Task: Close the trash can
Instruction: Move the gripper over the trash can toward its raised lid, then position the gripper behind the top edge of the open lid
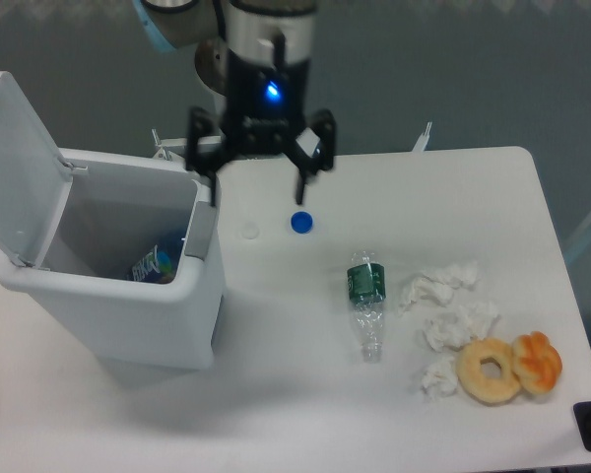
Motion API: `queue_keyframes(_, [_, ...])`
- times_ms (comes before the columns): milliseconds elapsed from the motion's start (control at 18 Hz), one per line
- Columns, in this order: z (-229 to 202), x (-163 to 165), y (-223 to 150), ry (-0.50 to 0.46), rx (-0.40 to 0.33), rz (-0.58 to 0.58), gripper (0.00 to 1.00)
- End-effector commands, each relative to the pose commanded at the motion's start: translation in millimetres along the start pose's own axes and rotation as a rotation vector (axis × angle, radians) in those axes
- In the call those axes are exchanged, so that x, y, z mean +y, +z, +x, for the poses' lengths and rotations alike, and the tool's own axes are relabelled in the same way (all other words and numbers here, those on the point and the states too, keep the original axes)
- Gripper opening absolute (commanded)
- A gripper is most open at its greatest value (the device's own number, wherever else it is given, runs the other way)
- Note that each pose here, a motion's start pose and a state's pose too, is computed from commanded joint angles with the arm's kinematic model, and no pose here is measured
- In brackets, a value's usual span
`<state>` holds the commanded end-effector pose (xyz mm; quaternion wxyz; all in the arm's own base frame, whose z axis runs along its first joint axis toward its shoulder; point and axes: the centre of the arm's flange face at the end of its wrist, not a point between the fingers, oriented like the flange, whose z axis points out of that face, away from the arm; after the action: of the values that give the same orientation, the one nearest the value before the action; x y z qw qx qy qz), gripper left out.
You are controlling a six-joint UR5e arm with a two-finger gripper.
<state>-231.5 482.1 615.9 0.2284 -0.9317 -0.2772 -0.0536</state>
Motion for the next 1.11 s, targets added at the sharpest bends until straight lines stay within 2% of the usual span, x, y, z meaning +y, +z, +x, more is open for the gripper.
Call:
queue_keyframes(444, [94.8, 12.2, -28.5, 0.034, 0.076, -0.013, 1.00])
queue_keyframes(667, [114.1, 18.0, -36.2, 0.057, 0.124, -0.005, 1.00])
queue_keyframes(1111, [141.2, 31.3, -36.1, 0.110, 0.142, -0.012, 1.00])
